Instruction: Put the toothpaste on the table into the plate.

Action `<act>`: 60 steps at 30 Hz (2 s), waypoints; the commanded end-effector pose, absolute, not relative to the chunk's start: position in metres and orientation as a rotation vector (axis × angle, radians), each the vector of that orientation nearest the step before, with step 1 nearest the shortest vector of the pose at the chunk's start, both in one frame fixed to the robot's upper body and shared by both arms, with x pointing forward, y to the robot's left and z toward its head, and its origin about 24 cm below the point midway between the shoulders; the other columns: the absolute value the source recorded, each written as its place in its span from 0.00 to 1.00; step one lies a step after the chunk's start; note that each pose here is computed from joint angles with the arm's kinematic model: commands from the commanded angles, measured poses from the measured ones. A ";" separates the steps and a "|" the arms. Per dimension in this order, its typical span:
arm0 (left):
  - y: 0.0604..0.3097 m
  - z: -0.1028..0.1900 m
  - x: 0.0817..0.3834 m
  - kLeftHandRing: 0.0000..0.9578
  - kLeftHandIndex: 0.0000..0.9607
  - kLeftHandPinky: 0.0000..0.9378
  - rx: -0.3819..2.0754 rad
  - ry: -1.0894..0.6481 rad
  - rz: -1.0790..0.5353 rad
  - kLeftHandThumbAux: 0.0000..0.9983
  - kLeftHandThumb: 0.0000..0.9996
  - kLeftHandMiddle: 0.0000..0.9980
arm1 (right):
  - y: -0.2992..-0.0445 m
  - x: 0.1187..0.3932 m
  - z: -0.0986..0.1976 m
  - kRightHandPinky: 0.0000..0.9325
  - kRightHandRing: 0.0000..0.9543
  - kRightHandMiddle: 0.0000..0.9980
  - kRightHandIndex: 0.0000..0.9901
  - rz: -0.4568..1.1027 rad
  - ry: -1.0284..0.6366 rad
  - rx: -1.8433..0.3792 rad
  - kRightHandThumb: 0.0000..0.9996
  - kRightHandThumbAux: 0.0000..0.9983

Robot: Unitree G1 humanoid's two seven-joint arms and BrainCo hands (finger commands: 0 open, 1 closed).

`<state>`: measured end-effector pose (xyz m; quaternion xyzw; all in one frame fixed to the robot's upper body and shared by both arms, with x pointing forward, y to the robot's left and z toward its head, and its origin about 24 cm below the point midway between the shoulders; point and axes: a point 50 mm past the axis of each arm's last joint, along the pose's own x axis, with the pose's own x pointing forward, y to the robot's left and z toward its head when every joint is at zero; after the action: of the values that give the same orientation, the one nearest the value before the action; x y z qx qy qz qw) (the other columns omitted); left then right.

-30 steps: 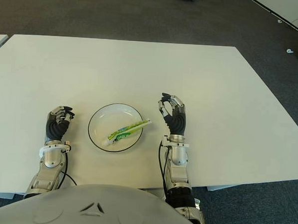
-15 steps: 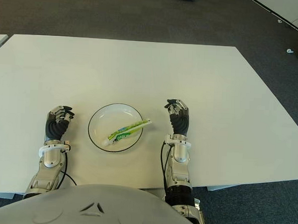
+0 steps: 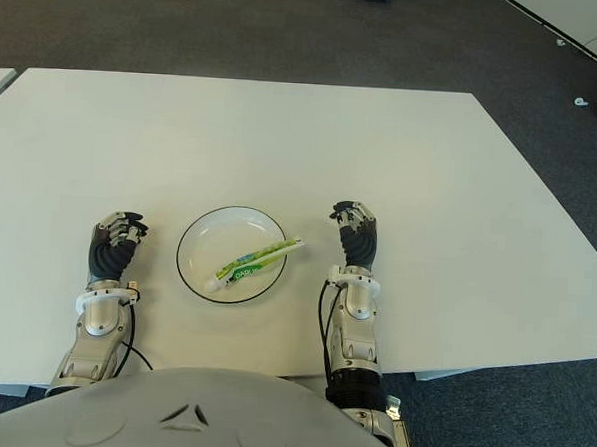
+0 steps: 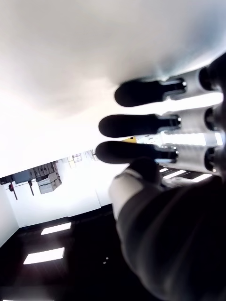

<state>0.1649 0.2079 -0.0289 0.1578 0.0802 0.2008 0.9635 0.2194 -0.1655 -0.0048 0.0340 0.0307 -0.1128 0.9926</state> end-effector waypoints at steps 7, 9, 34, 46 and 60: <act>0.208 -0.034 0.162 0.55 0.44 0.53 0.326 0.208 0.394 0.72 0.70 0.53 | -0.162 0.216 -0.010 0.64 0.63 0.62 0.44 -0.191 0.125 0.096 0.71 0.73; 0.207 -0.034 0.162 0.55 0.44 0.53 0.326 0.206 0.393 0.72 0.70 0.53 | -0.161 0.216 -0.011 0.64 0.63 0.62 0.44 -0.184 0.132 0.099 0.71 0.73; 0.205 -0.036 0.163 0.54 0.44 0.52 0.328 0.240 0.398 0.72 0.70 0.51 | -0.159 0.214 -0.014 0.62 0.62 0.62 0.44 -0.145 0.137 0.107 0.71 0.73; 0.205 -0.036 0.161 0.55 0.44 0.53 0.355 0.251 0.398 0.72 0.70 0.51 | -0.156 0.212 -0.013 0.63 0.62 0.61 0.44 -0.118 0.125 0.101 0.71 0.73; 0.206 -0.035 0.161 0.55 0.44 0.53 0.363 0.242 0.384 0.72 0.70 0.52 | -0.155 0.212 -0.011 0.57 0.57 0.58 0.44 -0.079 0.127 0.046 0.71 0.73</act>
<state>0.1650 0.2059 -0.0285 0.1730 0.0960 0.1971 0.9602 0.2129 -0.1555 -0.0101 0.0308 0.0577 -0.0448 0.9969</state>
